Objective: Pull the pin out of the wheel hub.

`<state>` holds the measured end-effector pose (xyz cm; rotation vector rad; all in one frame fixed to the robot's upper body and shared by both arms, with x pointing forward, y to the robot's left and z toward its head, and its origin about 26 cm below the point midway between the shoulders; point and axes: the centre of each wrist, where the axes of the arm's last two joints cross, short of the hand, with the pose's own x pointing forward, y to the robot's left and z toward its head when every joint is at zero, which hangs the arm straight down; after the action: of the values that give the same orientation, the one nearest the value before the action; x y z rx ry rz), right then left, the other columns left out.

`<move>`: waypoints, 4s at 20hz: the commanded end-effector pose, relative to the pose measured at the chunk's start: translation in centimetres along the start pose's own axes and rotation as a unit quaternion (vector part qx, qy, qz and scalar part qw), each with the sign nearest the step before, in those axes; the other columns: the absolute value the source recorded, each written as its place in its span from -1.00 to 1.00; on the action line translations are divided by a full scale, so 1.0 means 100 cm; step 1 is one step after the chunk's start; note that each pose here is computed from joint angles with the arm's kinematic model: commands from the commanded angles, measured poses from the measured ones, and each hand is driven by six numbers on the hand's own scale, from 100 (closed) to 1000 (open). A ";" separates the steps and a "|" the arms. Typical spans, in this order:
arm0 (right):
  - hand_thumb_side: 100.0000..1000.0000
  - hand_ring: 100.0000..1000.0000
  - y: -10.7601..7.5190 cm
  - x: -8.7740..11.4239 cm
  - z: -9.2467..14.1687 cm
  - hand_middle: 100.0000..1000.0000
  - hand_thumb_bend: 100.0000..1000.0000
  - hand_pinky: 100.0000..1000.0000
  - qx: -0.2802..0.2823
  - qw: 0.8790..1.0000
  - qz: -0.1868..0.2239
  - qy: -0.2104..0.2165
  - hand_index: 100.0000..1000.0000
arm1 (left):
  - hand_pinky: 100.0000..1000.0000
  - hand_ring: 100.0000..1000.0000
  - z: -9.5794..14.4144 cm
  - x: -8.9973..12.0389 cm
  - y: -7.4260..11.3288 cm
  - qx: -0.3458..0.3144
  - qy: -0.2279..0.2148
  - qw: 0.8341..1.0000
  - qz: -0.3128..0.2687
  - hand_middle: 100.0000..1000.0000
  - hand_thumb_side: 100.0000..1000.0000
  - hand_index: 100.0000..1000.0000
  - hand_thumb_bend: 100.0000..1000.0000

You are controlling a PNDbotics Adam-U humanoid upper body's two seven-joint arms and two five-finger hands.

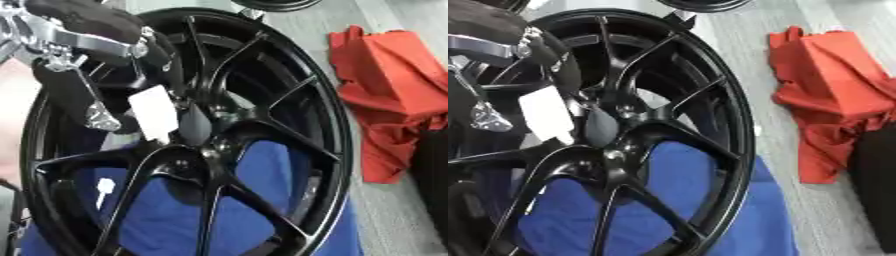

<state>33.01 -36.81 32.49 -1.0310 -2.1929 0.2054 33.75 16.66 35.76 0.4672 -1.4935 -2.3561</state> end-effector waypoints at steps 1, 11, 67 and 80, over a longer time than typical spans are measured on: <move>-0.59 -0.26 -0.011 0.009 -0.006 0.25 -1.00 0.13 -0.025 1.000 0.003 -0.011 0.32 | 0.71 0.54 0.004 0.003 0.008 0.003 0.000 1.000 -0.004 0.45 -1.00 0.58 -0.44; -0.57 -0.26 -0.010 0.007 -0.006 0.25 -1.00 0.11 -0.035 0.999 -0.002 0.006 0.32 | 0.71 0.52 0.003 0.010 0.012 0.004 -0.018 1.000 -0.002 0.49 -1.00 0.56 -0.46; -0.50 -0.28 -0.018 -0.001 0.001 0.24 -1.00 0.10 -0.073 0.997 -0.007 0.027 0.32 | 0.28 -0.41 0.164 -0.059 0.032 0.300 0.248 0.919 0.068 -0.61 -1.00 -0.36 -0.50; -0.50 -0.28 -0.017 0.000 0.002 0.24 -1.00 0.10 -0.073 0.997 -0.009 0.027 0.32 | 0.77 0.61 0.204 -0.107 -0.034 0.309 0.371 0.863 0.153 0.60 -0.34 0.64 -1.00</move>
<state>32.62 -37.71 31.44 -1.0427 -2.1561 -0.0025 35.52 38.11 40.18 0.9867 -1.6725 -1.2054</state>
